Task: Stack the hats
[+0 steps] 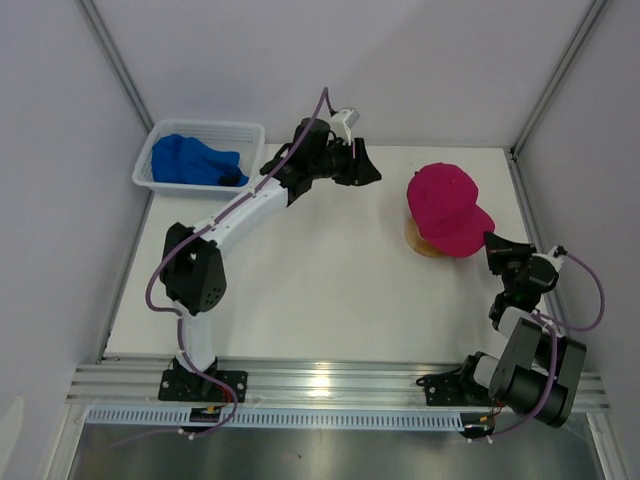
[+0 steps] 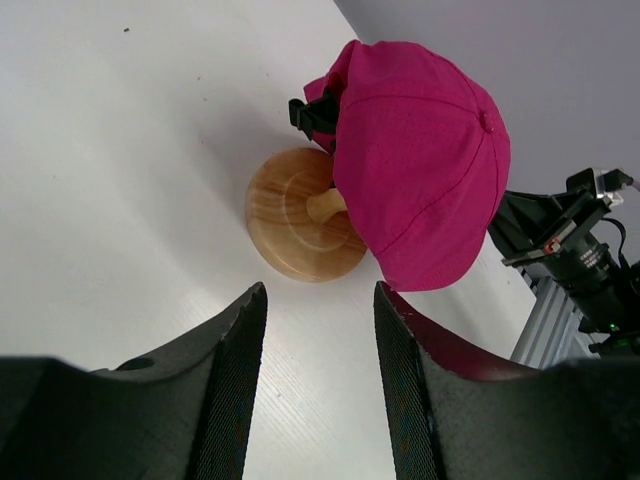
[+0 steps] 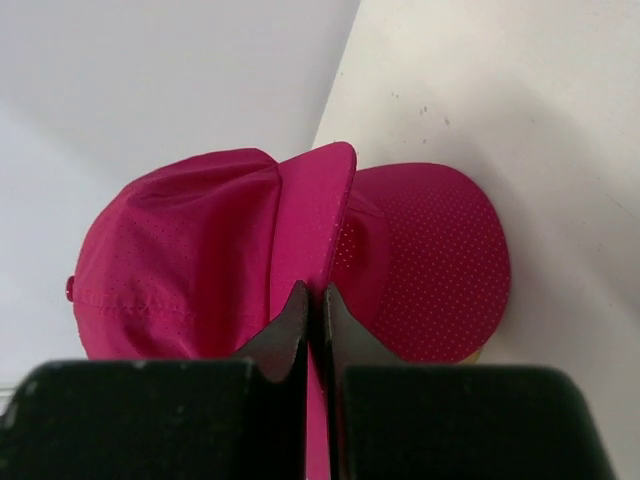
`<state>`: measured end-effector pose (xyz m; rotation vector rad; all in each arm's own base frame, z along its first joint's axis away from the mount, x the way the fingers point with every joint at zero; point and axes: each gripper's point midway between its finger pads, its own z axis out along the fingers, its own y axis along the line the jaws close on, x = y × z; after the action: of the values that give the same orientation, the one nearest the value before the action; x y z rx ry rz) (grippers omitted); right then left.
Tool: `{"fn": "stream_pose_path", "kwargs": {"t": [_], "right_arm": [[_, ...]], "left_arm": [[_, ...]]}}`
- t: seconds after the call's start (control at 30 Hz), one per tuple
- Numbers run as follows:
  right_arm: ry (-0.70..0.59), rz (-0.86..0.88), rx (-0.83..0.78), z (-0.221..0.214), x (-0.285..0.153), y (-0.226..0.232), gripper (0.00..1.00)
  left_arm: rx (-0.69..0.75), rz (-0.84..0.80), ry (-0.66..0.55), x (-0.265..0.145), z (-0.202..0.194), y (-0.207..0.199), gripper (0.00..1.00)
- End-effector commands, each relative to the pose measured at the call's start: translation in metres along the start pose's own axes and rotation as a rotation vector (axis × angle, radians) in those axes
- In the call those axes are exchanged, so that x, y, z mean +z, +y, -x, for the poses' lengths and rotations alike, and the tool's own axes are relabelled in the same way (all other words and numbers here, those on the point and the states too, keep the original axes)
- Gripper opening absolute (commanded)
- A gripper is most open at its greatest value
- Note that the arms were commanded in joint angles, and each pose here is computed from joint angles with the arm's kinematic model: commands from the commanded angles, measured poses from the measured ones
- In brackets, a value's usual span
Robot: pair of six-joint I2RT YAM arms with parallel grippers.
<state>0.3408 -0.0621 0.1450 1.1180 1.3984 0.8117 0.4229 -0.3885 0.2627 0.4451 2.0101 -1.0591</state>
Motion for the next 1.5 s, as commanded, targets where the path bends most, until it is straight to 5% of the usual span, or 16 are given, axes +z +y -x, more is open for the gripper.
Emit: {"fn": "stream_pose_path", "kwargs": {"t": [0.0,0.3,0.4,0.43,0.47,0.53,0.6,0.9,1.1,1.47], "right_arm": [[0.088,-0.036,-0.078,-0.015,0.004,-0.019,0.00],[0.082,-0.197,-0.205,-0.007,0.002,-0.048,0.06],[0.075,-0.245,-0.268,0.000,-0.004,-0.048,0.38],[0.054,-0.226,-0.291,0.008,-0.004,-0.034,0.63],[0.040,-0.232,-0.307,0.013,-0.005,-0.030,0.74],[0.032,-0.241,-0.351,0.022,-0.008,-0.016,0.93],[0.010,-0.231,-0.382,0.030,-0.016,0.003,0.98],[0.042,0.147,-0.525,0.028,-0.032,0.134,0.99],[0.094,0.207,-0.769,-0.005,-0.007,0.189,0.98],[0.207,0.042,-0.814,-0.031,0.073,0.153,0.95]], "left_arm": [[0.019,-0.043,0.021,0.004,-0.008,-0.004,0.50],[0.033,-0.072,0.045,0.007,-0.014,-0.009,0.50],[0.033,-0.071,0.055,0.009,-0.020,-0.009,0.50],[0.030,-0.073,0.056,0.010,-0.021,-0.010,0.51],[0.029,-0.074,0.062,0.011,-0.024,-0.011,0.51],[0.020,-0.059,0.057,0.013,-0.027,-0.007,0.51],[0.009,-0.039,0.058,0.016,-0.031,-0.002,0.52],[-0.043,-0.034,0.029,0.035,-0.025,0.000,0.50],[-0.072,-0.049,-0.007,0.050,-0.036,-0.009,0.48],[-0.208,-0.054,-0.039,0.071,-0.056,0.009,0.39]]}}
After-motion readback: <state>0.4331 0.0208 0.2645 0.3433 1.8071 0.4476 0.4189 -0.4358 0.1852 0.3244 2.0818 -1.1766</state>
